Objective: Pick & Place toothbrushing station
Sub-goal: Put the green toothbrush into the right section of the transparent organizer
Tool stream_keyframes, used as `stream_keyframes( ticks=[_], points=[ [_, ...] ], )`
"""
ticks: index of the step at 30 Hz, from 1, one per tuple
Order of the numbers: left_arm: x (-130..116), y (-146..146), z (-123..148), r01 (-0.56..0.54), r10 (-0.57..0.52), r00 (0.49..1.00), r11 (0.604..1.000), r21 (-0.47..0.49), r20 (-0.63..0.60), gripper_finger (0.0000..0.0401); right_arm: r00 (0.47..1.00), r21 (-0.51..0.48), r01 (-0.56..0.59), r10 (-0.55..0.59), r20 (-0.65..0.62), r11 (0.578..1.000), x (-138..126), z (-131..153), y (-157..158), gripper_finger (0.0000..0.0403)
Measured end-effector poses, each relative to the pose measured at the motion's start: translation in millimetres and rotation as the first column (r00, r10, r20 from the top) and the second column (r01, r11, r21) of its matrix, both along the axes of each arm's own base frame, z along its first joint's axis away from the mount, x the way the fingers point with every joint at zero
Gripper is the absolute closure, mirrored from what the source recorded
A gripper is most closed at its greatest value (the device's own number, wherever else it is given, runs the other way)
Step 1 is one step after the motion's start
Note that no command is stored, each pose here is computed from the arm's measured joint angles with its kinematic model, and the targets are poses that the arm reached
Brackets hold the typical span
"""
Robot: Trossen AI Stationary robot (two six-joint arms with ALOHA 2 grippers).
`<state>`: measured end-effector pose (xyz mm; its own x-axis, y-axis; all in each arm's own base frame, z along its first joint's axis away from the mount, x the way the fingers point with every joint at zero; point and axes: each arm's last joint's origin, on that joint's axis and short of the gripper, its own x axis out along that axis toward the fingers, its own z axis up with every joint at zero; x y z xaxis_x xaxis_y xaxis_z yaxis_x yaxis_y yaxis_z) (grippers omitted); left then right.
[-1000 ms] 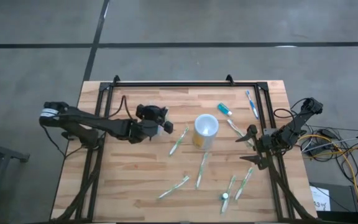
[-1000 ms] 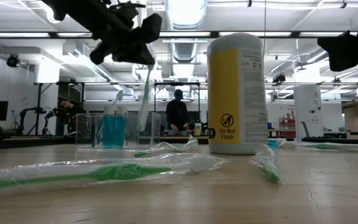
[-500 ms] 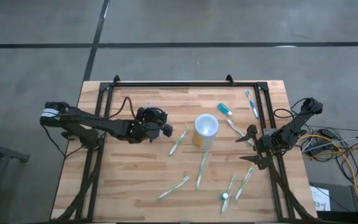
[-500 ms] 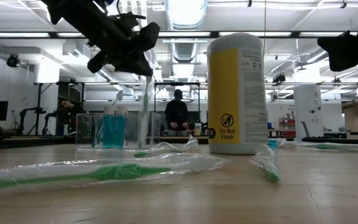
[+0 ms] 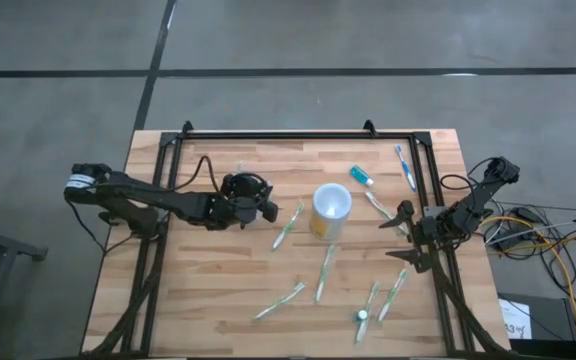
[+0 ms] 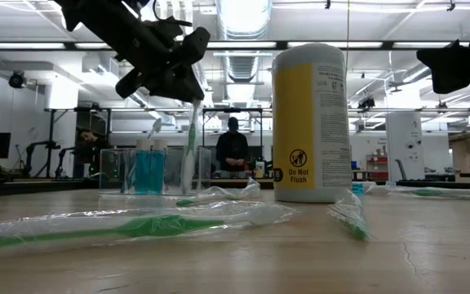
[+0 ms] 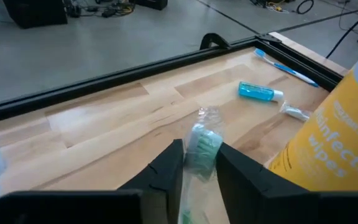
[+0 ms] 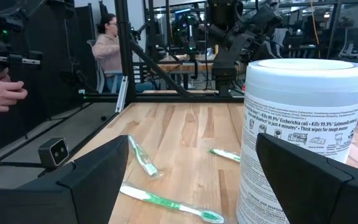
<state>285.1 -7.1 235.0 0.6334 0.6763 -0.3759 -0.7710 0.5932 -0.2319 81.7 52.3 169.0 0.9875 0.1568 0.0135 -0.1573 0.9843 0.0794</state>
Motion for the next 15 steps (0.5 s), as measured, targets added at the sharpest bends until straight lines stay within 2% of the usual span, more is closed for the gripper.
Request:
stream_keyframes(
  ticks=[7,15],
  points=[
    [-5,1,11,0.036,-0.035,0.999,0.998,0.058,-0.026,0.0265,1.0,0.0,0.0,0.0,0.0,1.0,0,0,0,0.0053],
    [-15,1,32,0.046,-0.049,0.998,0.996,0.071,0.034,0.025,1.0,0.0,0.0,0.0,0.0,1.0,0,0,0,0.0057]
  ],
)
